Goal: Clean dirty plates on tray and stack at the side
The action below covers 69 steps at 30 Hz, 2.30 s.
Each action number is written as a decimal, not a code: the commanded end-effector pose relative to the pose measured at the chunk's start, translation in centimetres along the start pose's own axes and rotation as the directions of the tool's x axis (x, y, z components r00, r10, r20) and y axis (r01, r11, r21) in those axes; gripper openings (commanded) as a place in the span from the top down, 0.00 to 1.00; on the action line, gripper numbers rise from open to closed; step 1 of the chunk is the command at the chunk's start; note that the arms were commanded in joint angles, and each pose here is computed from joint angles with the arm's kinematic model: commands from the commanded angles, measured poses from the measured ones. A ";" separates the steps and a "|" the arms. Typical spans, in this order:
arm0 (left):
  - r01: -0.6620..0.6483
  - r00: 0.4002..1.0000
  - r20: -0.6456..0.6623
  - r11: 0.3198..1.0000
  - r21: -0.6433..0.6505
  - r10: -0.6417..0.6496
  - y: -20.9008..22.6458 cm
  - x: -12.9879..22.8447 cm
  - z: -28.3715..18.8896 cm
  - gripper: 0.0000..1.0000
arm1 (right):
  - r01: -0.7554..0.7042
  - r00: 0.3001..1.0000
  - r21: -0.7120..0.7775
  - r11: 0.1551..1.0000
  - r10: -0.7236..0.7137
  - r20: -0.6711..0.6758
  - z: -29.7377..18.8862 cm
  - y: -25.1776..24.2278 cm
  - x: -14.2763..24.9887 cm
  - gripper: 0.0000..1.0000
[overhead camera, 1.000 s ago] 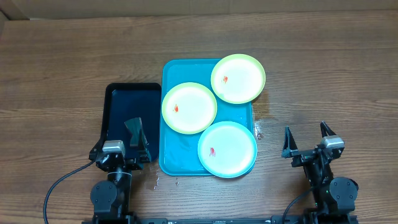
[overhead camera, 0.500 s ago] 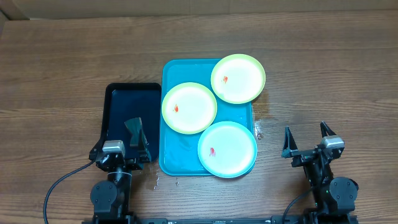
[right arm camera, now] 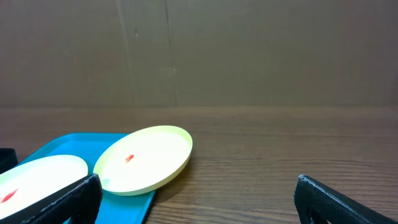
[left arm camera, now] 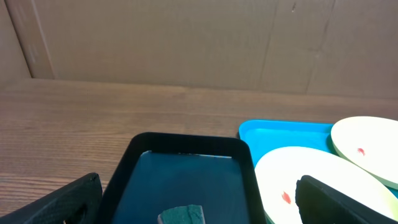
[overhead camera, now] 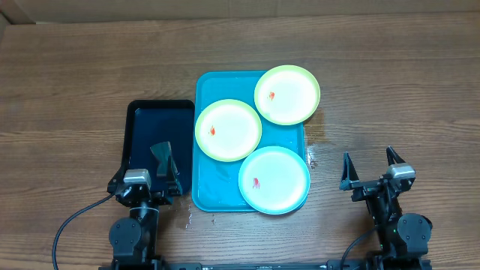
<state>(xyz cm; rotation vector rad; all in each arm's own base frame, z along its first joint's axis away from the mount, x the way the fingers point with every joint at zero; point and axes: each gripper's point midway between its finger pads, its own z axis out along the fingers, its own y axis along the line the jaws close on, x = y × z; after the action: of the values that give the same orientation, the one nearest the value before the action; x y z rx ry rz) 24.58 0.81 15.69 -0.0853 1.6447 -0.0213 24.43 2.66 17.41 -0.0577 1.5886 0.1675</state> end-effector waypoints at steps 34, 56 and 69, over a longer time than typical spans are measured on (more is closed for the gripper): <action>-0.025 1.000 -0.007 1.000 -0.005 0.025 0.2 0.2 0.1 0.00 | 0.007 1.000 0.013 1.000 -0.007 -0.002 0.0 -0.3 0.3 0.00; 0.115 0.992 0.036 0.988 0.106 -0.120 -2.0 -6.9 -1.6 0.00 | 0.007 1.000 0.013 1.000 -0.007 -0.002 0.0 -0.3 0.3 0.00; 0.034 0.894 -0.434 0.982 -0.186 -0.113 1.4 -12.0 0.4 0.00 | 0.007 1.000 0.013 1.000 -0.007 -0.002 0.0 -0.3 0.3 0.00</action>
<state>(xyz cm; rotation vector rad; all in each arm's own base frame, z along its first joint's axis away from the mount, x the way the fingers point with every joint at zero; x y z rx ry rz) 25.04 0.88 25.95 -0.2042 2.0429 -0.0702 24.44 2.65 17.43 -0.0578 1.5879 0.1668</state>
